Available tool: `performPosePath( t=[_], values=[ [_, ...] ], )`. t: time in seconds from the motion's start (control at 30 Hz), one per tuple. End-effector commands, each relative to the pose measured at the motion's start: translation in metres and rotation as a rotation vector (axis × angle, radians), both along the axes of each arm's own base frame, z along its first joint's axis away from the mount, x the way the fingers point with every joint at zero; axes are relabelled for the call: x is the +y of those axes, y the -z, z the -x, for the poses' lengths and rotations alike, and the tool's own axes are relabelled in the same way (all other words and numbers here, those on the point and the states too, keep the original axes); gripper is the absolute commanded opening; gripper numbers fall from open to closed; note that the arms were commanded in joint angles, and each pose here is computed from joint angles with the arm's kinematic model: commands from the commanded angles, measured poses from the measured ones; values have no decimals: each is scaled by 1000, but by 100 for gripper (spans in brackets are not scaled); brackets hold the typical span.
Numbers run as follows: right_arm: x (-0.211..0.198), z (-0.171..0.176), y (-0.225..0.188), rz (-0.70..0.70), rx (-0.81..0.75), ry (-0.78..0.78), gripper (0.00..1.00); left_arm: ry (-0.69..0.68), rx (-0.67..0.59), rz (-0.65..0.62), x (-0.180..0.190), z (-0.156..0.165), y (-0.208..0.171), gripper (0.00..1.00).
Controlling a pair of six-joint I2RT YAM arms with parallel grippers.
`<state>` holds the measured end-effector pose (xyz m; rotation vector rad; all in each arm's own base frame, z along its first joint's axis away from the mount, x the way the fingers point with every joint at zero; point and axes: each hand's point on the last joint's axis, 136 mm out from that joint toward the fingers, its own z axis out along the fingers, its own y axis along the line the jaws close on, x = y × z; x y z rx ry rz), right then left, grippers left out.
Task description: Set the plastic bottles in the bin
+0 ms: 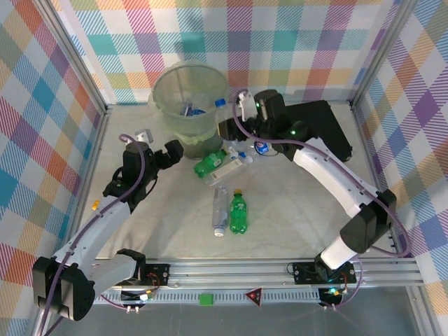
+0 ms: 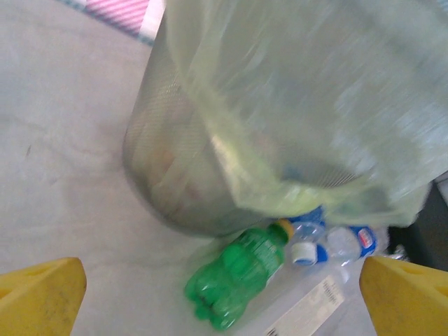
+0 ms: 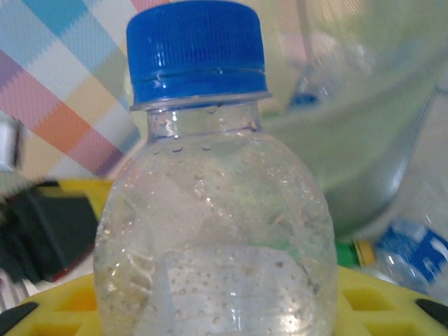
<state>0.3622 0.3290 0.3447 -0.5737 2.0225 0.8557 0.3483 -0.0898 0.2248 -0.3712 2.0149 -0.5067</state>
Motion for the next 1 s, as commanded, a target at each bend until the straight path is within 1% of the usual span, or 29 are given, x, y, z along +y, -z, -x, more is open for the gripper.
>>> performPosePath(
  t=[0.0, 0.17, 0.33, 0.47, 0.63, 0.8, 0.83, 0.9, 0.97],
  values=[
    [27, -17, -39, -134, -59, -37, 50, -26, 71, 36, 6, 9, 34, 100],
    [53, -54, -60, -219, -97, -17, 50, -9, 168, 102, -1, 23, 80, 100],
    [77, -78, -78, -228, -114, -49, 50, 58, 231, 153, -16, 30, 100, 100],
    [90, -101, -68, -205, -122, -35, 51, 96, 255, 193, -26, 32, 112, 100],
    [104, -122, -48, -201, -164, -39, 56, 134, 242, 228, -36, 32, 112, 100],
    [113, -134, -33, -201, -195, -44, 61, 146, 233, 197, -36, 39, 108, 100],
    [114, -136, -31, -200, -197, -42, 63, 145, 233, 188, -35, 40, 108, 100],
    [114, -139, -32, -201, -209, -31, 71, 141, 235, 179, -34, 42, 108, 100],
    [114, -139, -36, -199, -230, -31, 74, 142, 236, 175, -33, 44, 107, 100]
  ],
)
